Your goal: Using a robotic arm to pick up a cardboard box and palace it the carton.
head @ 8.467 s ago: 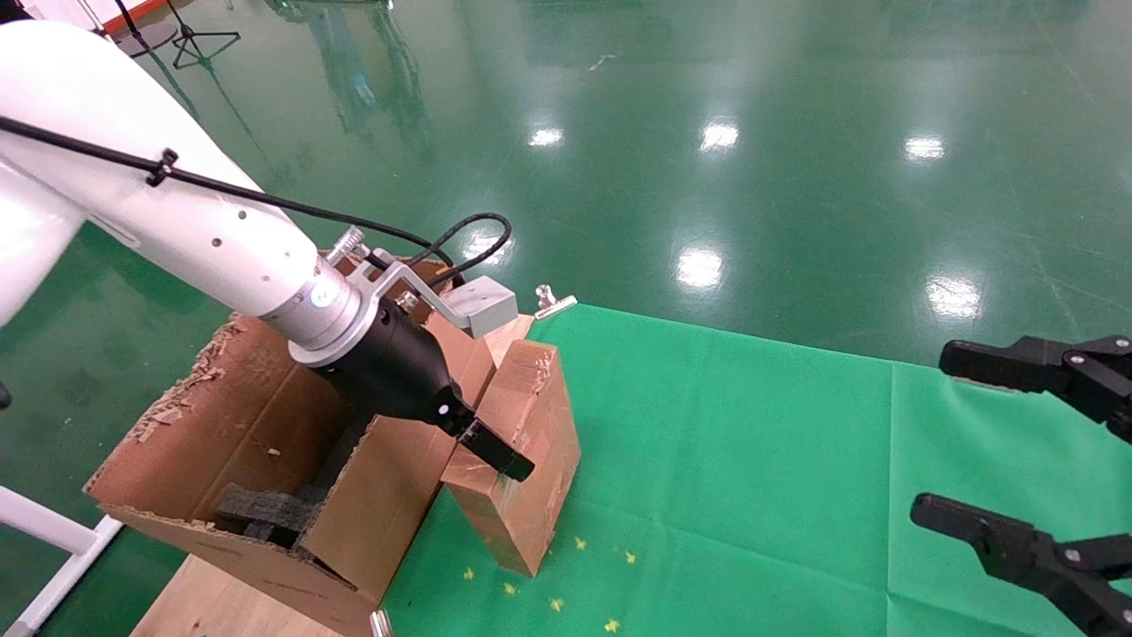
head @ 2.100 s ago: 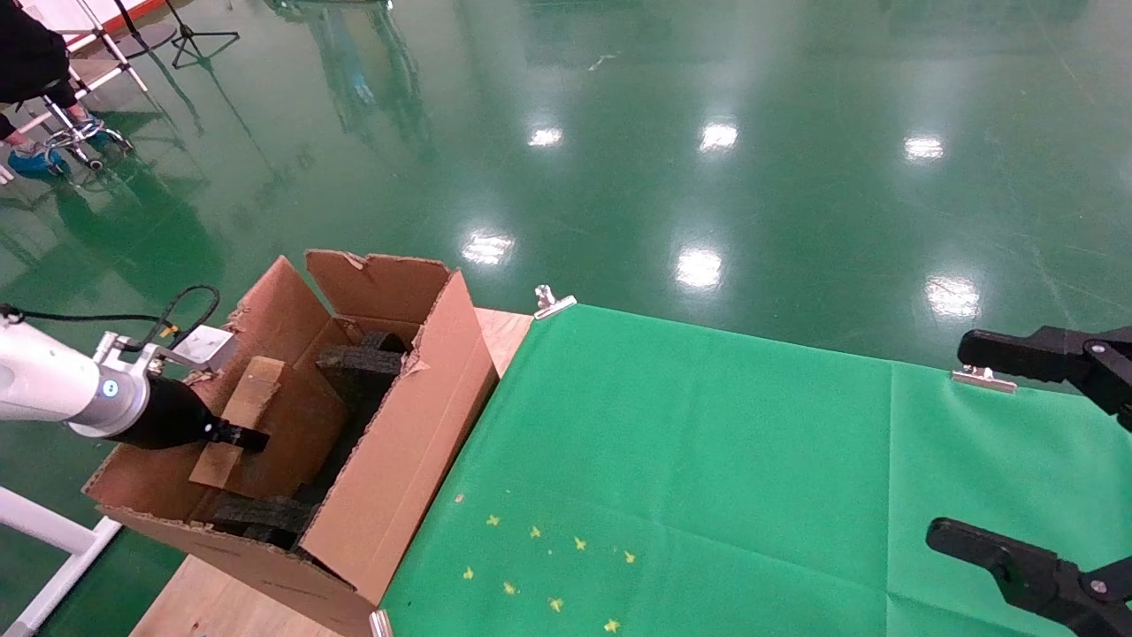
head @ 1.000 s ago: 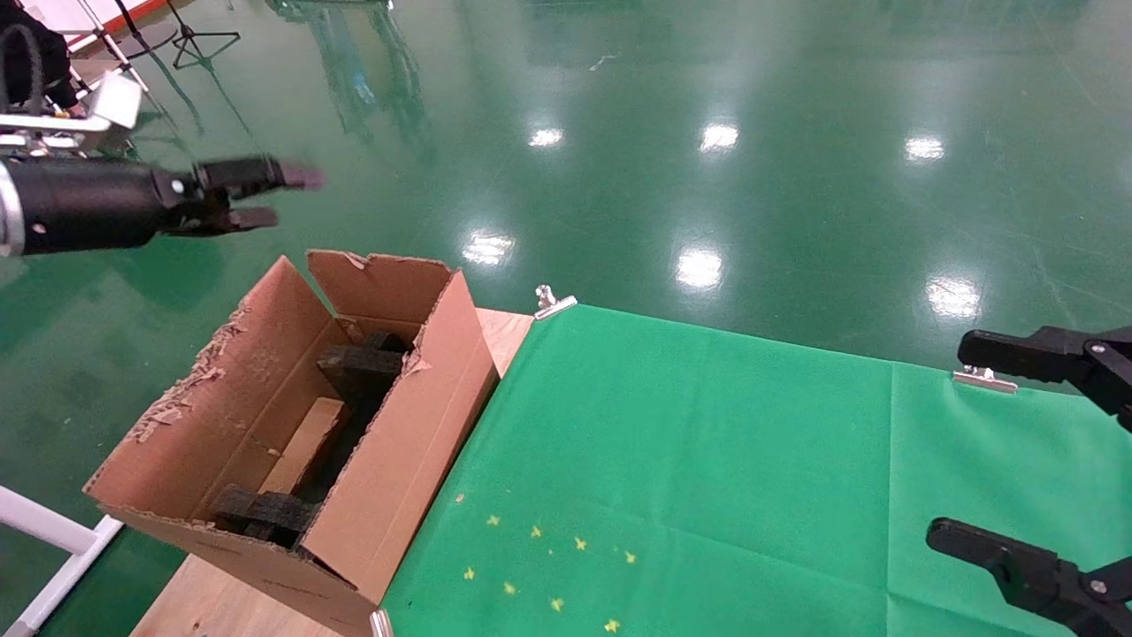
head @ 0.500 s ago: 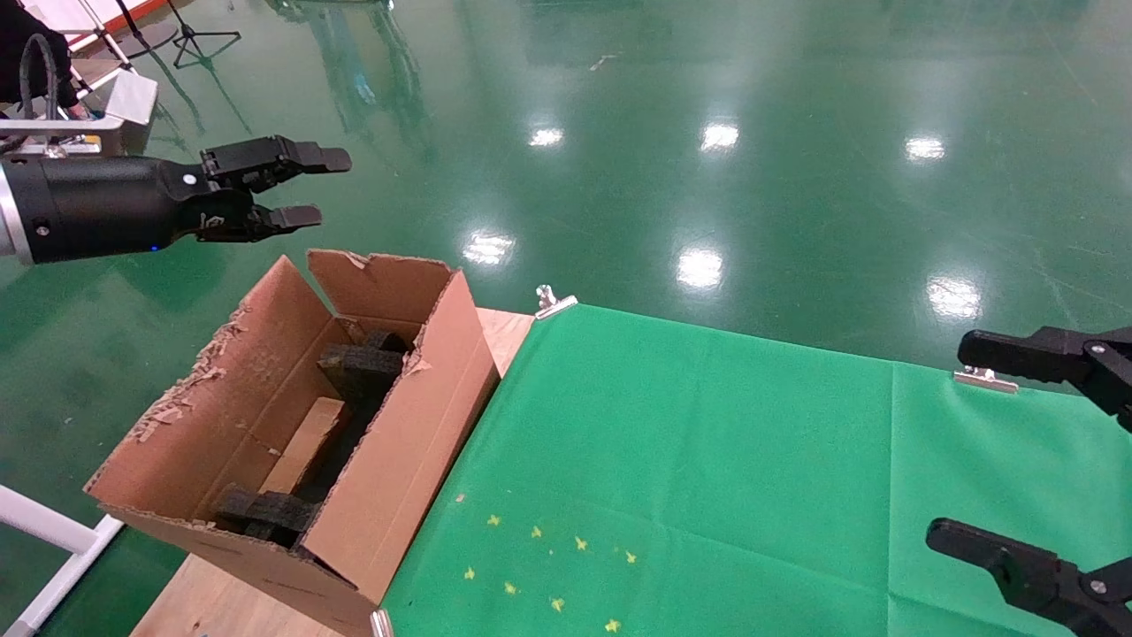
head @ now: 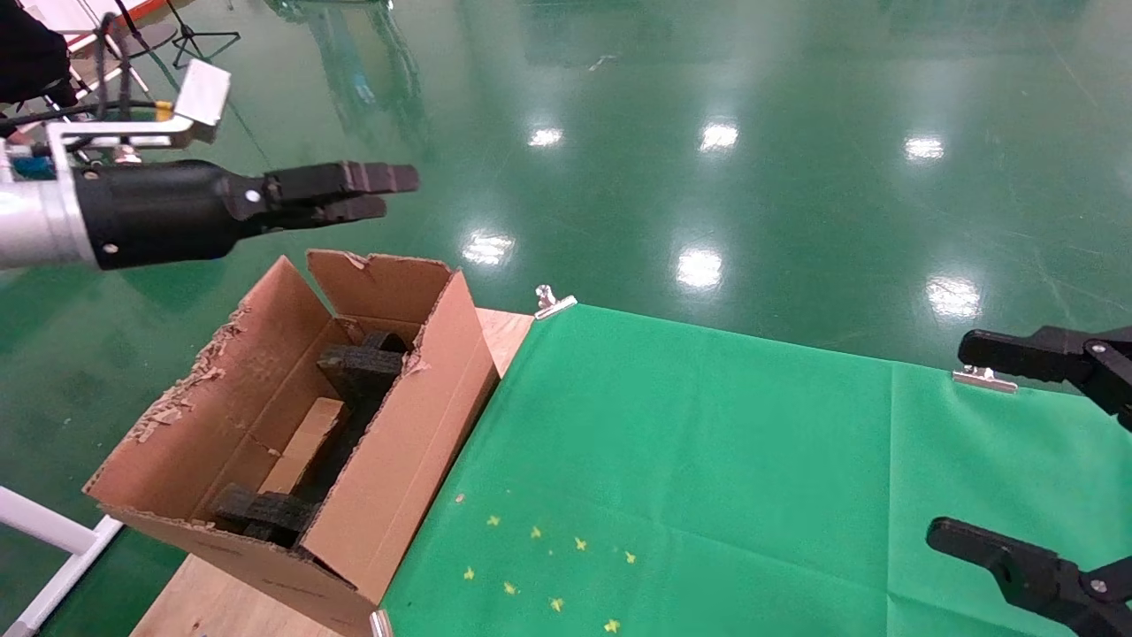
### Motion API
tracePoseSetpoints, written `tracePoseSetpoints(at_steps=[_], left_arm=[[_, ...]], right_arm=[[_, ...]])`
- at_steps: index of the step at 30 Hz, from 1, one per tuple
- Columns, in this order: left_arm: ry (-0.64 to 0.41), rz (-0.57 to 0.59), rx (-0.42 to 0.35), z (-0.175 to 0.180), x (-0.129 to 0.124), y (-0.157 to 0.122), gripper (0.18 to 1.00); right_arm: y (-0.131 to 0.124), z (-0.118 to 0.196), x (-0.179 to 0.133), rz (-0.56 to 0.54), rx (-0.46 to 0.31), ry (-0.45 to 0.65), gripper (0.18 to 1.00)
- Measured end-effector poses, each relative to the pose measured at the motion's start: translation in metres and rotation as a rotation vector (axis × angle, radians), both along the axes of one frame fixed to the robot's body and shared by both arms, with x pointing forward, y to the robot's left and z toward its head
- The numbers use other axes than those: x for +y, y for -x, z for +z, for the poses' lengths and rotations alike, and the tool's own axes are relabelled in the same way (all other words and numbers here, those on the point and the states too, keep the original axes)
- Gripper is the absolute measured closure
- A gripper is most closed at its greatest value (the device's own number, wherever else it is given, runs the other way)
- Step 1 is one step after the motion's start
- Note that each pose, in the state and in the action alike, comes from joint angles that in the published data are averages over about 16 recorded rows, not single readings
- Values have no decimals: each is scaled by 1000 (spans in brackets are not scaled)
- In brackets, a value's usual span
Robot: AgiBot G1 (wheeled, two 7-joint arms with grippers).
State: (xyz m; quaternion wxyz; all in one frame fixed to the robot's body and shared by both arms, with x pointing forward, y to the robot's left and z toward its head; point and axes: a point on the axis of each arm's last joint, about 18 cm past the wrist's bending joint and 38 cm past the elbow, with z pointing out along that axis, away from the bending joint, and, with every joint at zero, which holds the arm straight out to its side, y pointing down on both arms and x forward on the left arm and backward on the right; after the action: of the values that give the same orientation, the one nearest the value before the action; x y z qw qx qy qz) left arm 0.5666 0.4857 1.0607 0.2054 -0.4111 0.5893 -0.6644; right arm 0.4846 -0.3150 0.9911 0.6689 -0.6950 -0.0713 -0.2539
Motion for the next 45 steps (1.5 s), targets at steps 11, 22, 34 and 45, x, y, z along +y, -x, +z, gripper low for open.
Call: tracePoseSetpoints(at_steps=[11, 22, 34, 45], left_arm=[[-161, -161, -164, -11, -48, 1, 183], [-280, -323, -328, -26, -94, 16, 183], [-370, -497, -510, -46, -141, 45, 183], [-415, -645, -669, -64, -178, 82, 183]], right_arm=[[0, 0, 0, 0, 0, 0, 178], [0, 0, 0, 0, 0, 0, 178], [0, 0, 0, 0, 0, 0, 178], [0, 0, 0, 0, 0, 0, 178]])
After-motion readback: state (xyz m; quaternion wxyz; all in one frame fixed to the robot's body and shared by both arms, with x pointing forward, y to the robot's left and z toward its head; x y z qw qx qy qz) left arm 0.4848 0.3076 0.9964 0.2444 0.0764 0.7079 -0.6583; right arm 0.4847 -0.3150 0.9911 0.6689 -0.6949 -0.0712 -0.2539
